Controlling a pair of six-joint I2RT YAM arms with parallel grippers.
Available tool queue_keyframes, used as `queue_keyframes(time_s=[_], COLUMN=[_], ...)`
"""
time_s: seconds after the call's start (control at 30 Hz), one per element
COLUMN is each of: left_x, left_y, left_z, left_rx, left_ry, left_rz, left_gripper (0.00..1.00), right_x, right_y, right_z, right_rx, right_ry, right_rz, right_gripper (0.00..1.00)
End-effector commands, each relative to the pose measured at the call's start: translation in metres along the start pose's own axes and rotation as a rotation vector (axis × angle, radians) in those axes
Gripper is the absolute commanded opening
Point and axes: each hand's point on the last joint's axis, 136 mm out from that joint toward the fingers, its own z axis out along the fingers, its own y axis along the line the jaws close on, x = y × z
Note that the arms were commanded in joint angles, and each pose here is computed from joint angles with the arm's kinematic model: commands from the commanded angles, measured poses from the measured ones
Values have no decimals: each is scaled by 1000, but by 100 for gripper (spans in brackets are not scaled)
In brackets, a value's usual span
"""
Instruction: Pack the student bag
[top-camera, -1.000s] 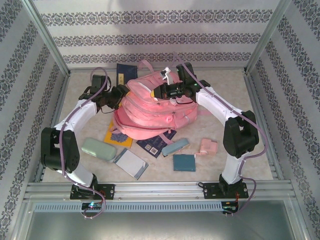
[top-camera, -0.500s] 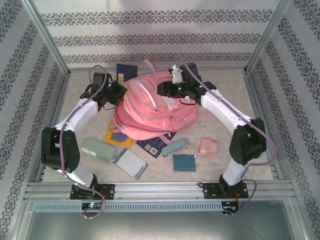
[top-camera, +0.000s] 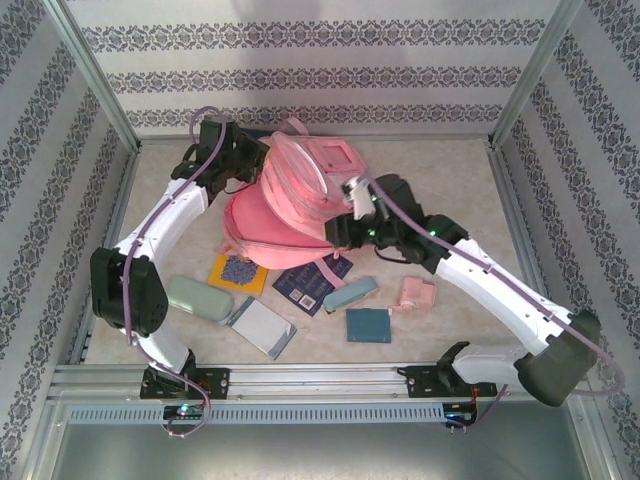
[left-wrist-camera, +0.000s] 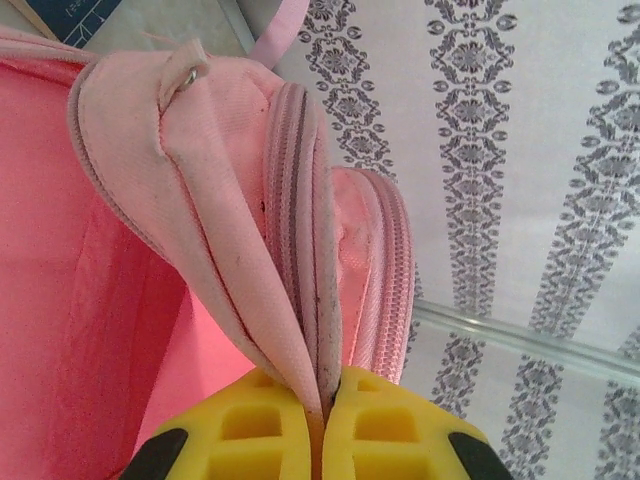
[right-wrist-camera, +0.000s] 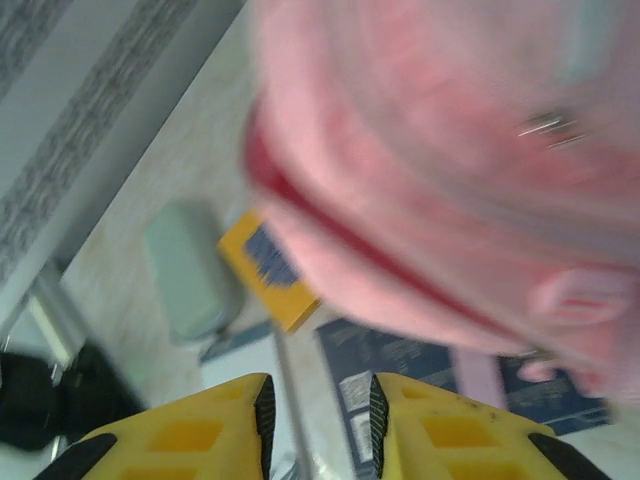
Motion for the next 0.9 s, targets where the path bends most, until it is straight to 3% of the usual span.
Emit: queue_keyframes(time_s=[0.0, 0.2, 0.37, 0.6, 0.87], left_x=[1, 22, 36, 54, 85], left_y=[-47, -73, -79, -64, -47], left_z=[-5, 2, 1, 15, 56], left_rx=[115, 156, 159, 137, 106], left_ry=[-33, 10, 18, 37, 84], left_rz=[-86, -83, -65, -74, -78], left_gripper=[0, 0, 0, 0, 0], right_x=[25, 7, -29, -70, -108], right_y=[27, -10, -88, -152, -173], right_z=[21, 74, 77, 66, 66], right_rx=[-64, 192, 466, 525, 383], right_ry=[106, 140, 77, 7, -28], right_rz=[-130, -92, 28, 140, 175], right_gripper=[33, 39, 40, 41, 48])
